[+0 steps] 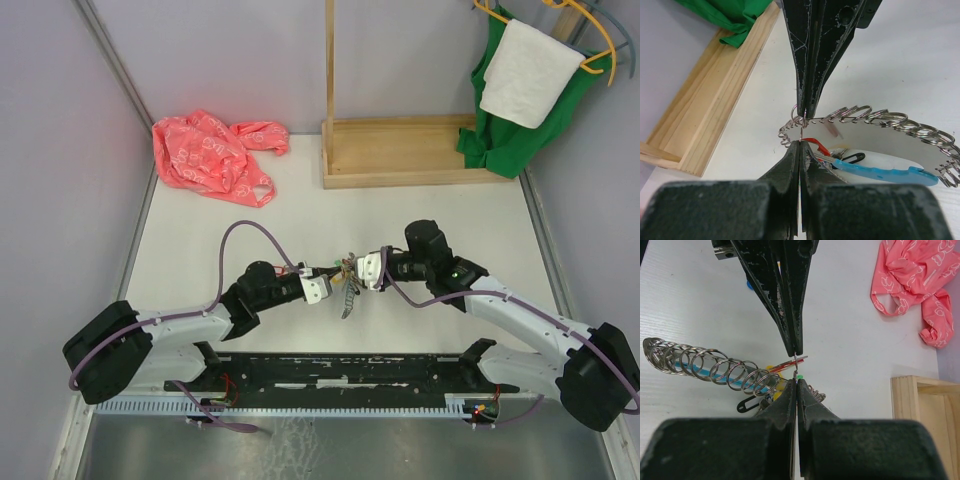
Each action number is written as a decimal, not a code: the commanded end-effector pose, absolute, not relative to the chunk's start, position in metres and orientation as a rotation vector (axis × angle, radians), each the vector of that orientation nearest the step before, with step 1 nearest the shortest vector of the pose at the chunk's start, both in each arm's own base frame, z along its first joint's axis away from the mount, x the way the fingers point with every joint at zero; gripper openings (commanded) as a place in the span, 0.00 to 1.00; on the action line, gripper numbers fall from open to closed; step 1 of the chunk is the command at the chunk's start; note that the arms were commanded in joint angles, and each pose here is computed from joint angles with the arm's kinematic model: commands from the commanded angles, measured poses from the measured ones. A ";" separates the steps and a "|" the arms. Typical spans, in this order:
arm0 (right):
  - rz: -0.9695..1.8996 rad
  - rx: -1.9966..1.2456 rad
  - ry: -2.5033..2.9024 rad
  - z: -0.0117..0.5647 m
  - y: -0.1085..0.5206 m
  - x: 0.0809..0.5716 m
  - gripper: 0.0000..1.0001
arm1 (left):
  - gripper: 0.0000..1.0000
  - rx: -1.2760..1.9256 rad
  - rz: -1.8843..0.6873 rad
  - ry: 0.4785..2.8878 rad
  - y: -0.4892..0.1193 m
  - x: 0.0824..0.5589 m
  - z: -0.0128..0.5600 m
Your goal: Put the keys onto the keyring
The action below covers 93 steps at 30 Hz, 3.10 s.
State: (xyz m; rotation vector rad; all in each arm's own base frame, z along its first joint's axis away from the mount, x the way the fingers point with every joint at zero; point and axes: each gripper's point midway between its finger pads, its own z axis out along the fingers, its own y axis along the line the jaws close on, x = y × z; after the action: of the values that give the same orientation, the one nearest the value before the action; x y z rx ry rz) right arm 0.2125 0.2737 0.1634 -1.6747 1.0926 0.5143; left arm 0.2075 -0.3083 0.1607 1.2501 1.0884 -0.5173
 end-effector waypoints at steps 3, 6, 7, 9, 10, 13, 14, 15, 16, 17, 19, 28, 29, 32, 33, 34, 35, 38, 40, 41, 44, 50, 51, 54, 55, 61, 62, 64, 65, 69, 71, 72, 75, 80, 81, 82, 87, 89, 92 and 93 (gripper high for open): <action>0.473 -1.617 1.012 0.189 0.282 0.221 0.01 | 0.03 1.203 -0.558 1.032 -0.316 0.206 0.184; 0.472 -1.616 1.013 0.190 0.281 0.221 0.01 | 0.03 1.201 -0.557 1.036 -0.316 0.207 0.184; 0.478 -1.617 1.010 0.190 0.282 0.220 0.01 | 0.03 1.202 -0.558 1.034 -0.317 0.207 0.184; 0.479 -1.615 1.012 0.190 0.282 0.220 0.01 | 0.03 1.204 -0.564 1.032 -0.318 0.206 0.184; 0.477 -1.615 1.013 0.190 0.282 0.220 0.01 | 0.03 1.205 -0.565 1.032 -0.318 0.206 0.184; 0.484 -1.606 1.007 0.192 0.283 0.220 0.01 | 0.03 1.201 -0.561 1.035 -0.318 0.207 0.184; 0.493 -1.603 1.007 0.192 0.284 0.219 0.01 | 0.03 1.201 -0.560 1.034 -0.318 0.207 0.184; 0.498 -1.600 1.006 0.193 0.284 0.219 0.01 | 0.03 1.199 -0.558 1.035 -0.318 0.208 0.185; 0.500 -1.599 1.005 0.194 0.284 0.219 0.01 | 0.03 1.199 -0.557 1.034 -0.318 0.208 0.185; 0.503 -1.601 1.007 0.193 0.285 0.219 0.01 | 0.03 1.198 -0.558 1.034 -0.318 0.208 0.186; 0.503 -1.602 1.006 0.192 0.285 0.219 0.01 | 0.03 1.195 -0.561 1.036 -0.318 0.209 0.186; 0.490 -1.607 1.016 0.190 0.283 0.219 0.01 | 0.03 1.183 -0.548 1.049 -0.317 0.211 0.185; 0.493 -1.609 1.017 0.190 0.283 0.219 0.01 | 0.03 1.183 -0.549 1.047 -0.317 0.211 0.186; 0.507 -1.613 1.012 0.190 0.284 0.217 0.01 | 0.03 1.181 -0.551 1.046 -0.317 0.211 0.186; 0.510 -1.614 1.013 0.190 0.284 0.217 0.01 | 0.03 1.179 -0.550 1.046 -0.317 0.211 0.186; 0.510 -1.615 1.012 0.190 0.284 0.217 0.01 | 0.03 1.178 -0.550 1.048 -0.317 0.211 0.186; 0.510 -1.614 1.013 0.190 0.284 0.217 0.01 | 0.03 1.176 -0.547 1.049 -0.317 0.212 0.186; 0.509 -1.614 1.012 0.190 0.284 0.217 0.01 | 0.03 1.172 -0.546 1.052 -0.316 0.212 0.187; 0.509 -1.613 1.011 0.191 0.284 0.217 0.01 | 0.03 1.172 -0.543 1.053 -0.316 0.213 0.186; 0.510 -1.614 1.011 0.190 0.284 0.217 0.01 | 0.03 1.171 -0.543 1.053 -0.316 0.213 0.187; 0.513 -1.615 1.007 0.191 0.285 0.216 0.01 | 0.03 1.167 -0.544 1.055 -0.316 0.213 0.187; 0.525 -1.617 1.007 0.191 0.286 0.216 0.01 | 0.03 1.166 -0.556 1.050 -0.317 0.212 0.188; 0.524 -1.616 1.005 0.191 0.286 0.216 0.01 | 0.03 1.164 -0.556 1.048 -0.317 0.212 0.189; 0.526 -1.617 1.005 0.191 0.286 0.216 0.01 | 0.03 1.164 -0.559 1.051 -0.318 0.213 0.188; 0.528 -1.618 1.006 0.191 0.286 0.215 0.01 | 0.03 1.162 -0.559 1.051 -0.318 0.212 0.188; 0.529 -1.619 1.008 0.191 0.286 0.216 0.01 | 0.03 1.157 -0.557 1.048 -0.317 0.213 0.190; 0.532 -1.620 1.006 0.191 0.287 0.215 0.01 | 0.03 1.155 -0.557 1.048 -0.317 0.213 0.190; 0.534 -1.620 1.009 0.190 0.287 0.215 0.01 | 0.03 1.149 -0.561 1.044 -0.317 0.212 0.191; 0.534 -1.620 1.008 0.190 0.287 0.215 0.01 | 0.03 1.146 -0.562 1.041 -0.317 0.212 0.192; 0.542 -1.617 1.012 0.190 0.286 0.214 0.01 | 0.03 1.131 -0.562 1.048 -0.316 0.214 0.192; 0.542 -1.616 1.015 0.190 0.286 0.213 0.01 | 0.03 1.127 -0.559 1.052 -0.316 0.214 0.192; 0.538 -1.615 1.019 0.189 0.285 0.214 0.01 | 0.03 1.128 -0.553 1.056 -0.315 0.215 0.191; 0.502 -1.601 1.027 0.191 0.281 0.216 0.01 | 0.03 1.133 -0.528 1.075 -0.312 0.217 0.188; 0.487 -1.597 1.032 0.194 0.279 0.217 0.01 | 0.03 1.137 -0.524 1.078 -0.311 0.218 0.188; 0.488 -1.596 1.035 0.193 0.278 0.217 0.01 | 0.03 1.138 -0.524 1.078 -0.312 0.218 0.187; 0.488 -1.596 1.036 0.193 0.278 0.217 0.01 | 0.03 1.139 -0.526 1.079 -0.312 0.218 0.187; 0.501 -1.603 1.033 0.192 0.281 0.217 0.01 | 0.03 1.137 -0.534 1.071 -0.313 0.216 0.189; 0.501 -1.603 1.034 0.192 0.282 0.218 0.01 | 0.03 1.137 -0.540 1.064 -0.313 0.215 0.190; 0.496 -1.601 1.037 0.191 0.282 0.219 0.01 | 0.03 1.140 -0.549 1.056 -0.314 0.213 0.190; 0.494 -1.599 1.039 0.191 0.282 0.220 0.01 | 0.03 1.141 -0.552 1.054 -0.314 0.213 0.191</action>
State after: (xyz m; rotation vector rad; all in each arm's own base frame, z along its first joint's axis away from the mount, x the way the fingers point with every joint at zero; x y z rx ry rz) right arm 0.2152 0.2733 0.1689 -1.6398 1.1057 0.5067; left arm 0.2133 -0.3082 0.1603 1.2049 1.1256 -0.5197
